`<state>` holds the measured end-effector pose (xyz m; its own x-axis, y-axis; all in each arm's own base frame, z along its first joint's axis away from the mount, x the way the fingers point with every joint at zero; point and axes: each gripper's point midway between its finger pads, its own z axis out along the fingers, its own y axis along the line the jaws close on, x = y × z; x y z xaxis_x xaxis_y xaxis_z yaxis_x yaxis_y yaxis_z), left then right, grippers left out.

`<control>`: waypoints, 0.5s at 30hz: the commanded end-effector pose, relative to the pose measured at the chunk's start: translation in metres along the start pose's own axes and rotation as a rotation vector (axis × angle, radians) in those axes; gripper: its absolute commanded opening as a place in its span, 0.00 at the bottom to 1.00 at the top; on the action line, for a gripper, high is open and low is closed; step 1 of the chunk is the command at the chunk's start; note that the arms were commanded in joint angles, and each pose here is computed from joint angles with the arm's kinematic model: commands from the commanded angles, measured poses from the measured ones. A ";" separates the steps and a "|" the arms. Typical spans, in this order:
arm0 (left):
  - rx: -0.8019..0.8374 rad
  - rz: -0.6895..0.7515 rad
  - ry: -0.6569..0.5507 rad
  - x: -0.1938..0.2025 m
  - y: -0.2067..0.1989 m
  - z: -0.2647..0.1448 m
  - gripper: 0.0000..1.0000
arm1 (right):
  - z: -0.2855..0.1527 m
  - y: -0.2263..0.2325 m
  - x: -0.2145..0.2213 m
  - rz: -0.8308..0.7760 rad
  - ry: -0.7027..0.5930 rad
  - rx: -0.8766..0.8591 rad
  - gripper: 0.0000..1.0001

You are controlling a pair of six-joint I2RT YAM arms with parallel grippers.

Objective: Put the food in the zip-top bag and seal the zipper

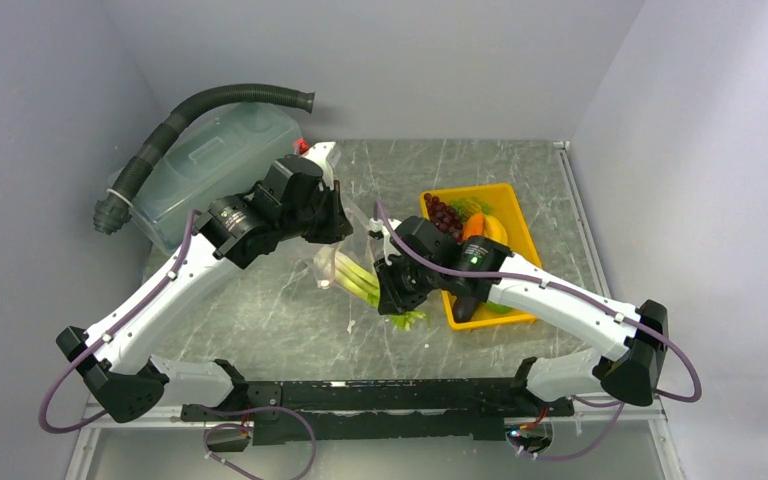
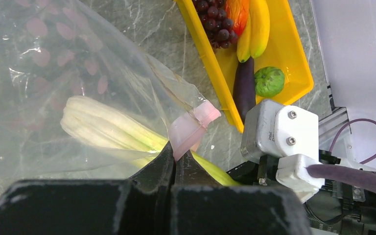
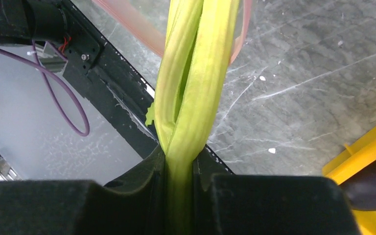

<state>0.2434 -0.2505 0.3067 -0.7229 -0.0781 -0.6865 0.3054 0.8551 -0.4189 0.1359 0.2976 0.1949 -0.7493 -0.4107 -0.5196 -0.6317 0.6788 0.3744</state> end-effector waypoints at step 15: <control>0.029 0.003 -0.006 0.007 0.002 -0.004 0.00 | -0.046 0.015 -0.047 -0.022 -0.196 0.038 0.00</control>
<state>0.2397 -0.2475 0.2925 -0.7396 -0.0614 -0.6703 0.2974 0.8636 -0.4072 0.1446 0.2976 0.2147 -0.7225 -0.3818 -0.5764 -0.6307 0.7056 0.3230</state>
